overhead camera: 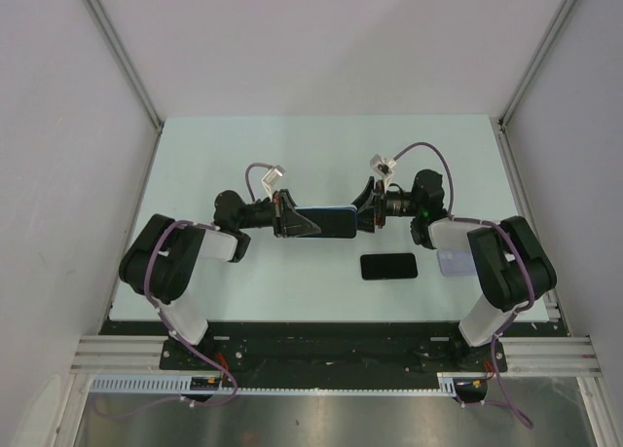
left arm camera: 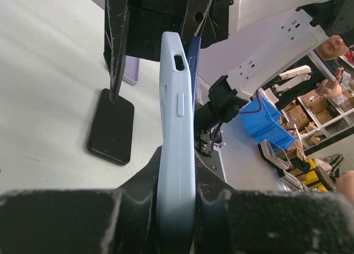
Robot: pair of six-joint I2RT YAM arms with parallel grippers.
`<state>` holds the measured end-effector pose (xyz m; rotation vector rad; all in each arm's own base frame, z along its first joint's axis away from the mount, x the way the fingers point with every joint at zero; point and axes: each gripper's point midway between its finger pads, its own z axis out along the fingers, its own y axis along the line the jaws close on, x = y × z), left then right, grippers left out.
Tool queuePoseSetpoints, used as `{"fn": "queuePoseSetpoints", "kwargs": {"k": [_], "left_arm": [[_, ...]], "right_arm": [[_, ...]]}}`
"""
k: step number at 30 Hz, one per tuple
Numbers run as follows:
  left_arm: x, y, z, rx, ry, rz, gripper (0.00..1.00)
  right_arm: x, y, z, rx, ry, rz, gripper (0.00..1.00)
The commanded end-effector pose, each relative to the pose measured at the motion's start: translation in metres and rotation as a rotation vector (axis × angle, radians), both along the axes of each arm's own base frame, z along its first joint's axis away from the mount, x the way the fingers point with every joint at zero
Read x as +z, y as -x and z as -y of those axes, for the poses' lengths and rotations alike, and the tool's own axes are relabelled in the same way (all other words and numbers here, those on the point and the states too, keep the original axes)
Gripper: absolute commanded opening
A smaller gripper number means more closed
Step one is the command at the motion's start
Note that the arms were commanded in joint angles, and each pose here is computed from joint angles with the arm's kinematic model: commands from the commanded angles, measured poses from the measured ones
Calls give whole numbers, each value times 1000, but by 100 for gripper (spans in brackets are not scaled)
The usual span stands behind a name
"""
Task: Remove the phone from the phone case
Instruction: Remove the phone case from the phone.
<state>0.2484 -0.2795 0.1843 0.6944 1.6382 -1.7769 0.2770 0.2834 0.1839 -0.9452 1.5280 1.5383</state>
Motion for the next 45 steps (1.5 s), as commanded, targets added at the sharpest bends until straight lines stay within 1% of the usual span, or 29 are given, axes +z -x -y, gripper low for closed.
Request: {"fn": "queuePoseSetpoints", "kwargs": {"k": [1,9,14,17,18,20,21,23,24,26,27,35,39,42,45], "left_arm": [[54,-33,4,161,183,187,0],[54,-33,4,155,185,177,4],[53,-34,5,154,186,163,7],[51,-35,5,155,185,154,8],[50,-35,5,157,185,153,9],[51,-35,5,157,186,154,10],[50,-35,5,157,185,153,11],[51,-36,4,159,185,153,13],[50,-37,4,159,185,151,14],[50,-37,4,159,184,150,16],[50,-37,4,159,183,151,18],[50,-38,3,154,181,158,29],[50,-37,3,147,179,162,37],[51,-37,2,146,178,167,39],[52,-37,1,149,179,172,45]], "right_arm": [[21,29,-24,132,-55,124,50],[22,30,-28,137,-70,105,43],[25,31,-29,136,-80,93,41],[25,32,-30,138,-84,89,37],[24,33,-31,142,-83,81,33],[24,33,-32,144,-87,82,29],[23,34,-32,148,-86,74,25],[24,34,-32,148,-89,78,19],[24,34,-32,150,-89,72,14],[25,35,-33,152,-90,76,8],[24,35,-33,152,-90,73,1],[25,35,-32,154,-89,69,0],[25,34,-31,152,-89,69,0],[24,32,-30,145,-88,63,0],[21,28,-28,126,-80,54,0]]}}
